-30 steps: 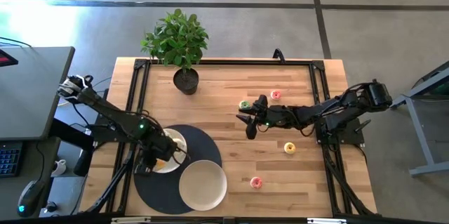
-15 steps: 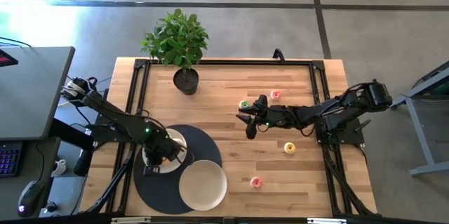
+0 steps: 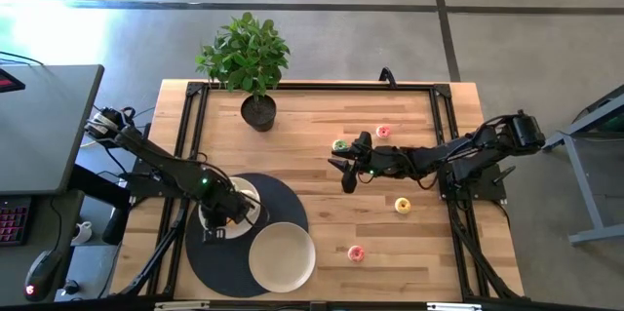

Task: Pick & Place donuts
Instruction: Put the large violet donut on the white plate

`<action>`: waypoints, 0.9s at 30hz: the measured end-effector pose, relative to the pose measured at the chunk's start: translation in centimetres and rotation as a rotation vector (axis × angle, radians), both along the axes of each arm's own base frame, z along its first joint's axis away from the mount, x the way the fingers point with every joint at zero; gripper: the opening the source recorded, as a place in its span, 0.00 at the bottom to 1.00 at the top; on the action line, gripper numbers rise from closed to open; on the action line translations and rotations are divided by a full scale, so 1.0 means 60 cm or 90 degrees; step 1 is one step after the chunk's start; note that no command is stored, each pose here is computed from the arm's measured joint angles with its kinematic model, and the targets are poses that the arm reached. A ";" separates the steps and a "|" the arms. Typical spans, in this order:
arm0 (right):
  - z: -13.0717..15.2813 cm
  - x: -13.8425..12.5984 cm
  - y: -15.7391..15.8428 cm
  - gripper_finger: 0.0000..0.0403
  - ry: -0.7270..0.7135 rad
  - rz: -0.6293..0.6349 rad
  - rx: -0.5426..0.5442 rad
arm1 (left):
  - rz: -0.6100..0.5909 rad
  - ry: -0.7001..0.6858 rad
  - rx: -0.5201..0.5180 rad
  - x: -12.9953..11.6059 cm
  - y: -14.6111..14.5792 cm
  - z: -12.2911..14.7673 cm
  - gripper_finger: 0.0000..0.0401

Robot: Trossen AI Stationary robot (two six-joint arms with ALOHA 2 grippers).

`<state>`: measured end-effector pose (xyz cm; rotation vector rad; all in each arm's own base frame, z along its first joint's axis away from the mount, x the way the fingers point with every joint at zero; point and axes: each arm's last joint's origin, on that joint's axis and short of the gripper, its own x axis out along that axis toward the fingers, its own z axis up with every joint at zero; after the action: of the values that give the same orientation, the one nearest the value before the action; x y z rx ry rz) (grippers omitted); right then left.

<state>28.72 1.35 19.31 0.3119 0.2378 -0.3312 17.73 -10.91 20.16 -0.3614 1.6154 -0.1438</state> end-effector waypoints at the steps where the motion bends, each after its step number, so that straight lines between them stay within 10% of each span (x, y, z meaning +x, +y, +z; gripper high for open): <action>1: 0.000 0.000 0.000 0.33 0.000 0.000 0.000 | -0.013 -0.001 -0.012 0.000 -0.001 0.000 0.08; 10: 0.000 0.000 0.000 0.33 0.000 0.000 0.000 | -0.135 -0.077 -0.082 0.010 -0.010 0.005 0.01; 27: 0.000 0.000 0.000 0.33 0.000 0.000 0.000 | -0.001 -0.060 -0.009 0.012 -0.005 0.003 0.11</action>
<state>28.72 1.36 19.31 0.3120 0.2379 -0.3309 18.43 -11.20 20.34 -0.3595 1.5227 -0.1706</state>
